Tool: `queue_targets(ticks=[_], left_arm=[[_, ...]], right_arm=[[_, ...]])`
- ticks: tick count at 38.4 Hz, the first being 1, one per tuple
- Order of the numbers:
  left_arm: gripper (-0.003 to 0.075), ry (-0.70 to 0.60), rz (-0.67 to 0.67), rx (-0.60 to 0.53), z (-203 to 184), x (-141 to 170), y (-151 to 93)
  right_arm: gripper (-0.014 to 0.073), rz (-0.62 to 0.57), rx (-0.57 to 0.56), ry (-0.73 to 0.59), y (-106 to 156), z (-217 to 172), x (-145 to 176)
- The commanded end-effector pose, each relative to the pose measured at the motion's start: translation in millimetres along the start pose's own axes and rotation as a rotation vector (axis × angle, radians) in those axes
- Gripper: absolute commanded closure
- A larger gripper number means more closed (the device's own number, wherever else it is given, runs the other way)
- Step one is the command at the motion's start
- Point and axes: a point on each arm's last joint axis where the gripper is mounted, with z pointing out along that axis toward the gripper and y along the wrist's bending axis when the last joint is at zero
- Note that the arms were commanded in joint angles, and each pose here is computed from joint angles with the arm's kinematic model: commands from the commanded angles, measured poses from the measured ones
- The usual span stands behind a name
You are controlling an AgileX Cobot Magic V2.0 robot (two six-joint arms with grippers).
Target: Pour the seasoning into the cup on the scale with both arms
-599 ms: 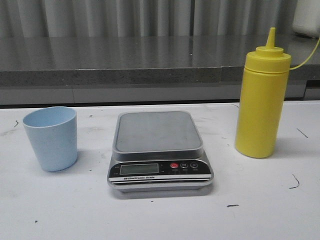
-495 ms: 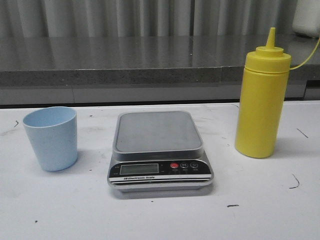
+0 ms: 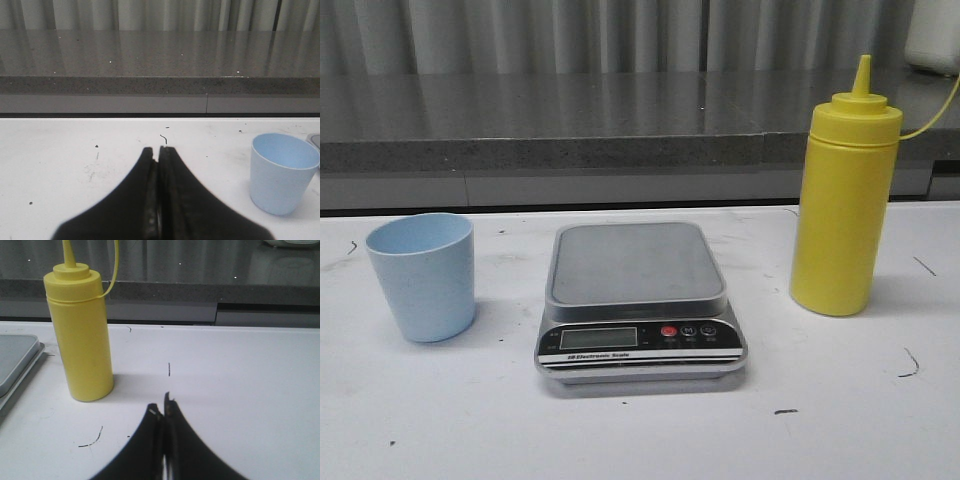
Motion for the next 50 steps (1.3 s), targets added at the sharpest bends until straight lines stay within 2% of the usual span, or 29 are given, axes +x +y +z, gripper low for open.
queue_targets(ticks=[1,21,25,29,32,35,40,45,50], left_arm=[[0.0740,-0.070,-0.017,-0.003,-0.1,0.5,0.4],[0.0740,-0.099,-0.017,-0.005,-0.3,-2.2,0.6],[0.0740,-0.180,-0.017,-0.008,-1.3,-9.5,1.0],[0.0740,-0.323,-0.017,-0.014,-4.6,-22.5,1.6],[0.0740,-0.430,-0.017,-0.018,-9.1,-35.2,1.9],[0.0741,-0.471,-0.017,-0.016,-14.1,-52.6,1.5],[0.0740,-0.541,-0.017,-0.009,-30.1,-93.3,0.2],[0.0740,-0.433,-0.011,-0.001,-30.5,-121.0,-1.4],[0.0740,-0.239,-0.009,0.003,-8.4,-131.8,-2.2]], right_arm=[[0.0657,-0.004,0.010,-0.111,-0.7,-2.4,-11.8],[0.0657,-0.004,0.011,-0.121,-0.7,-2.6,-12.9],[0.0657,-0.003,0.013,-0.152,-0.9,-3.0,-15.7],[0.0657,-0.003,0.017,-0.205,-1.3,-3.9,-20.6],[0.0657,-0.003,0.022,-0.294,-1.5,-7.2,-32.7],[0.0657,-0.004,0.024,-0.375,-1.2,-12.7,-48.3],[0.0657,-0.005,0.017,-0.434,0.7,-24.7,-77.5],[0.0657,-0.006,0.006,-0.397,3.0,-30.6,-105.8],[0.0657,-0.008,-0.003,-0.241,5.0,-18.1,-127.4]])
